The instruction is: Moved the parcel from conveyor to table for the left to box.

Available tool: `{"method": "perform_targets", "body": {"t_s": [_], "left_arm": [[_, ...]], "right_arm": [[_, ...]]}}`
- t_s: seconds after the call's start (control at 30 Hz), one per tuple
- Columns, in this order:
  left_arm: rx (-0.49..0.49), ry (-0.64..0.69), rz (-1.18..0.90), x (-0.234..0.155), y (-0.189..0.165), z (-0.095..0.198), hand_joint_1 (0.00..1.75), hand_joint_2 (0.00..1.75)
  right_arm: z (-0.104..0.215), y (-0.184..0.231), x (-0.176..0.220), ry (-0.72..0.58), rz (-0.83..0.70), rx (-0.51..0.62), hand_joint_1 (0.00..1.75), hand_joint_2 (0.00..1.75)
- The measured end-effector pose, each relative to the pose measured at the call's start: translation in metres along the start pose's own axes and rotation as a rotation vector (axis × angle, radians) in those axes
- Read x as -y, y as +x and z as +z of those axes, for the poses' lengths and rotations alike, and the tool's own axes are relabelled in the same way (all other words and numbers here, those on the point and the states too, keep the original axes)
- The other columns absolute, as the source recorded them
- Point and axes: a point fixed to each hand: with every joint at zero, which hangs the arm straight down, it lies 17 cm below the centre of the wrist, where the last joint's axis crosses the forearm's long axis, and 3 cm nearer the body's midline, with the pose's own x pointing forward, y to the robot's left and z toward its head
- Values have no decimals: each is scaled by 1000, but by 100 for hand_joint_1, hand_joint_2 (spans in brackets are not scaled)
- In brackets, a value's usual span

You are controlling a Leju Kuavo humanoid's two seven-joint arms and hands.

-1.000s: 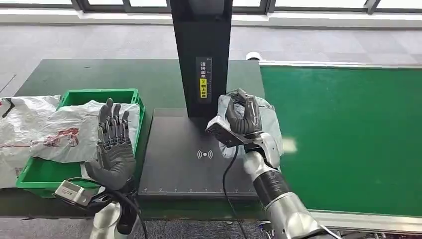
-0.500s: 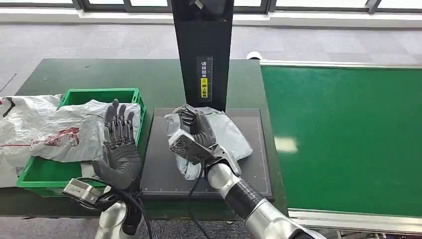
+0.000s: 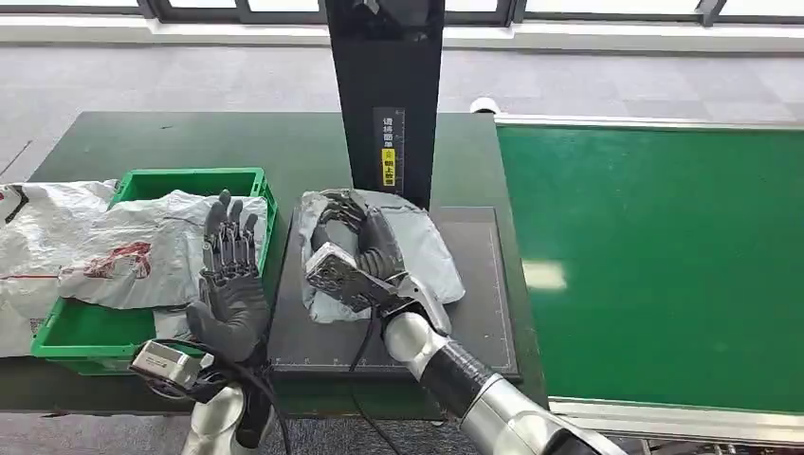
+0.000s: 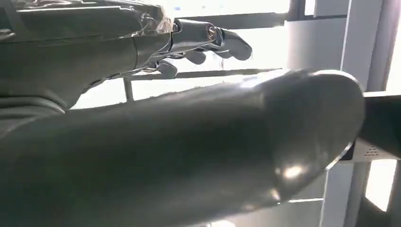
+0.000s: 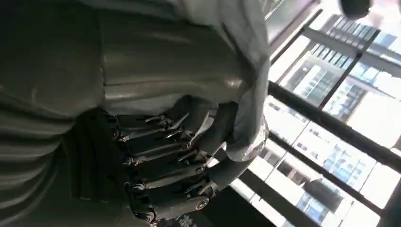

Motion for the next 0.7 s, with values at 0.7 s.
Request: {"method": "perform_targets", "body": {"t_s": [0.7], "left_arm": [[-34, 14, -48, -4, -9, 11, 0, 0]], "right_arm": [[21, -43, 3, 13, 269, -82, 0, 175]]}}
